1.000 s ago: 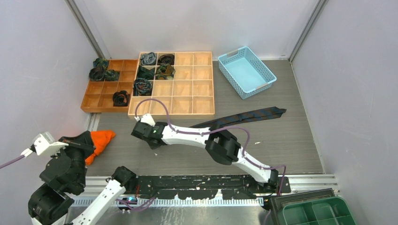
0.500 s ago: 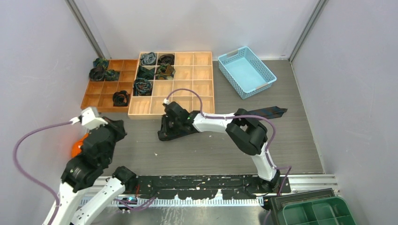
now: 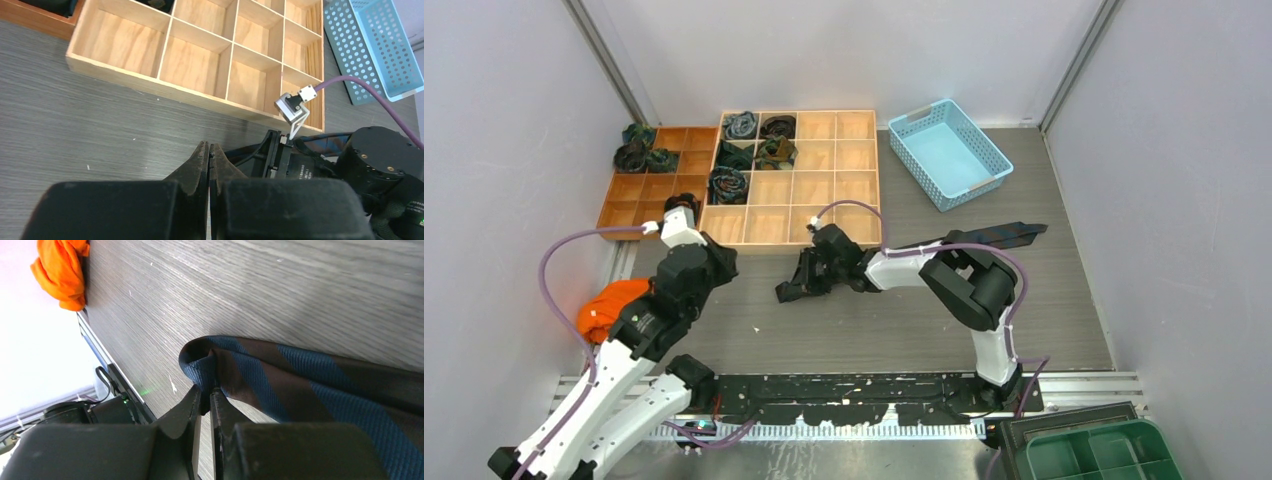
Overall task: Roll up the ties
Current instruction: Roll the tie at the center of the board.
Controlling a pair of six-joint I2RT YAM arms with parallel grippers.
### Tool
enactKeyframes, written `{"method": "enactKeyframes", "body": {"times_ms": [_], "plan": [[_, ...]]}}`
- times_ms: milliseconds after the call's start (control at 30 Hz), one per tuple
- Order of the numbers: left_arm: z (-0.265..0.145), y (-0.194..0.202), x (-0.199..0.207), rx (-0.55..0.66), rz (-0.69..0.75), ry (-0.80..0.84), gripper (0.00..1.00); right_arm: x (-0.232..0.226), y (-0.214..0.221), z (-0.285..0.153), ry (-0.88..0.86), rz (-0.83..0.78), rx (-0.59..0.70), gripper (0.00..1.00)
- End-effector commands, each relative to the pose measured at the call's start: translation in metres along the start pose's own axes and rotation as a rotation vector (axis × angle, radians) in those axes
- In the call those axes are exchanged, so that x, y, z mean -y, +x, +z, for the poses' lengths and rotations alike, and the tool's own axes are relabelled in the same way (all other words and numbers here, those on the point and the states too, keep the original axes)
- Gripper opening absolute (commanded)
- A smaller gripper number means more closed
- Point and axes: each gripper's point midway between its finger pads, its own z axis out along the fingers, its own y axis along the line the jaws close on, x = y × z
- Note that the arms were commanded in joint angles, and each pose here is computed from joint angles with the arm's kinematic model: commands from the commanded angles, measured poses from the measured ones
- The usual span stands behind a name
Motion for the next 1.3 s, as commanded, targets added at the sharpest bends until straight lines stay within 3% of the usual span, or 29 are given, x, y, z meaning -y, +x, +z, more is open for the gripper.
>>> {"method": "enactKeyframes", "body": {"times_ms": [0,367,733,1067,1267], "plan": [[0.013,0.003,0.022,0.004,-0.031,0.082,0.0,-0.029,-0.025,-0.021,-0.115,-0.002,0.094,0.16],[0.044,0.038,0.025,-0.069,0.003,0.086,0.0,-0.067,-0.034,-0.042,-0.331,0.072,0.07,0.16],[0.047,0.045,0.018,-0.073,0.018,0.067,0.0,-0.032,-0.041,-0.037,-0.339,0.093,0.09,0.15],[0.054,0.051,0.023,-0.094,0.021,0.075,0.0,0.011,-0.041,-0.048,-0.241,0.125,0.122,0.15],[0.056,0.054,0.024,-0.104,0.019,0.082,0.0,0.048,-0.035,-0.052,-0.012,0.073,0.108,0.15]]}}
